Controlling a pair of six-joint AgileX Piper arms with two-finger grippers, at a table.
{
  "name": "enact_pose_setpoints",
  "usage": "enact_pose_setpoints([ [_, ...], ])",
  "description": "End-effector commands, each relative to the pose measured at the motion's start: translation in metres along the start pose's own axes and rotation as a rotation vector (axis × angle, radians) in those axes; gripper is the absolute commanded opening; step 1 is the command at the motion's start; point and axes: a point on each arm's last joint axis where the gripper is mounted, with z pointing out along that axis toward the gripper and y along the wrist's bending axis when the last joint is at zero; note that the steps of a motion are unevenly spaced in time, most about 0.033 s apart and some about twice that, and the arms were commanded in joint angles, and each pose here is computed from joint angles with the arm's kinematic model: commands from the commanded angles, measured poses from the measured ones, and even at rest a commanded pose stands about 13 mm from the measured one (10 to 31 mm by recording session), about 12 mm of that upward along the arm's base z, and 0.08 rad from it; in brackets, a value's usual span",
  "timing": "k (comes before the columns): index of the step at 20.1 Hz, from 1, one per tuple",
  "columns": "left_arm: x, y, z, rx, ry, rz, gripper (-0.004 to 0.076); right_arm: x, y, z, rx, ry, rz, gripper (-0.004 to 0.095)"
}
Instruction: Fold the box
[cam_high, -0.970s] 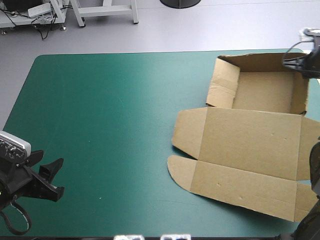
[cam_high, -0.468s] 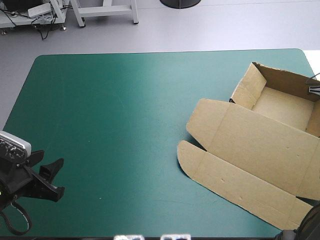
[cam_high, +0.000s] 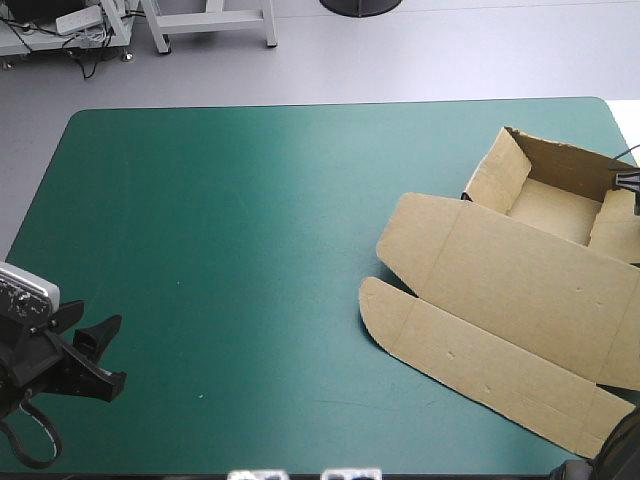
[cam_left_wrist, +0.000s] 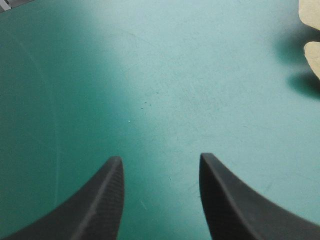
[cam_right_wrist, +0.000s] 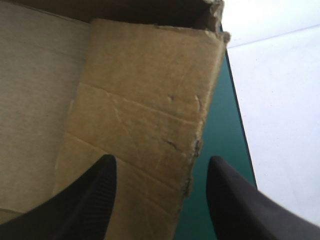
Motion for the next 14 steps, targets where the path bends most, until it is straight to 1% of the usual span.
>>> enact_pose_setpoints([
  [1, -0.005, 0.000, -0.003, 0.002, -0.024, -0.010, 0.0335, 0.006, 0.001, -0.066, -0.002, -0.149, -0.012, 0.0516],
  [2, -0.006, 0.000, -0.003, 0.001, -0.033, -0.010, 0.0334, 0.008, 0.001, -0.078, 0.005, -0.180, -0.013, 0.0516],
  [3, -0.007, 0.000, -0.003, -0.002, -0.048, -0.010, 0.0334, 0.014, 0.002, -0.101, 0.008, -0.237, -0.006, 0.0515],
  [4, -0.008, 0.001, -0.003, -0.003, -0.058, -0.006, 0.0335, 0.017, 0.004, -0.113, -0.002, -0.268, -0.002, 0.0508],
  [5, -0.009, 0.001, -0.003, -0.004, -0.062, -0.003, 0.0335, 0.025, 0.012, -0.138, -0.065, -0.333, 0.011, 0.0480],
  [6, -0.009, 0.001, -0.003, -0.006, -0.062, -0.002, 0.0334, 0.029, 0.016, -0.148, -0.105, -0.356, 0.017, 0.0463],
  [7, -0.008, 0.001, -0.003, -0.006, -0.059, 0.008, 0.0335, 0.038, 0.027, -0.173, -0.210, -0.427, 0.048, 0.0373],
  [8, -0.008, 0.001, -0.003, -0.005, -0.049, 0.020, 0.0334, 0.043, 0.032, -0.186, -0.257, -0.464, 0.061, 0.0294],
  [9, -0.006, 0.001, -0.003, -0.004, -0.027, 0.029, 0.0334, 0.056, 0.043, -0.214, -0.298, -0.536, 0.033, 0.0088],
  [10, -0.004, 0.001, -0.003, -0.010, -0.015, 0.032, 0.0330, 0.063, 0.047, -0.224, -0.288, -0.560, 0.014, 0.0006],
  [11, -0.003, 0.002, -0.003, -0.018, -0.004, 0.031, 0.0303, 0.083, 0.058, -0.247, -0.269, -0.609, -0.032, 0.0001],
  [12, -0.002, 0.002, -0.001, -0.017, 0.003, 0.031, 0.0260, 0.103, 0.071, -0.262, -0.276, -0.638, -0.094, -0.0001],
  [13, 0.000, 0.002, 0.000, -0.016, 0.009, 0.030, 0.0235, 0.114, 0.079, -0.266, -0.286, -0.644, -0.129, -0.0001],
  [14, 0.007, 0.001, 0.007, -0.012, 0.026, 0.027, 0.0190, 0.135, 0.093, -0.266, -0.304, -0.638, -0.188, -0.0001],
])
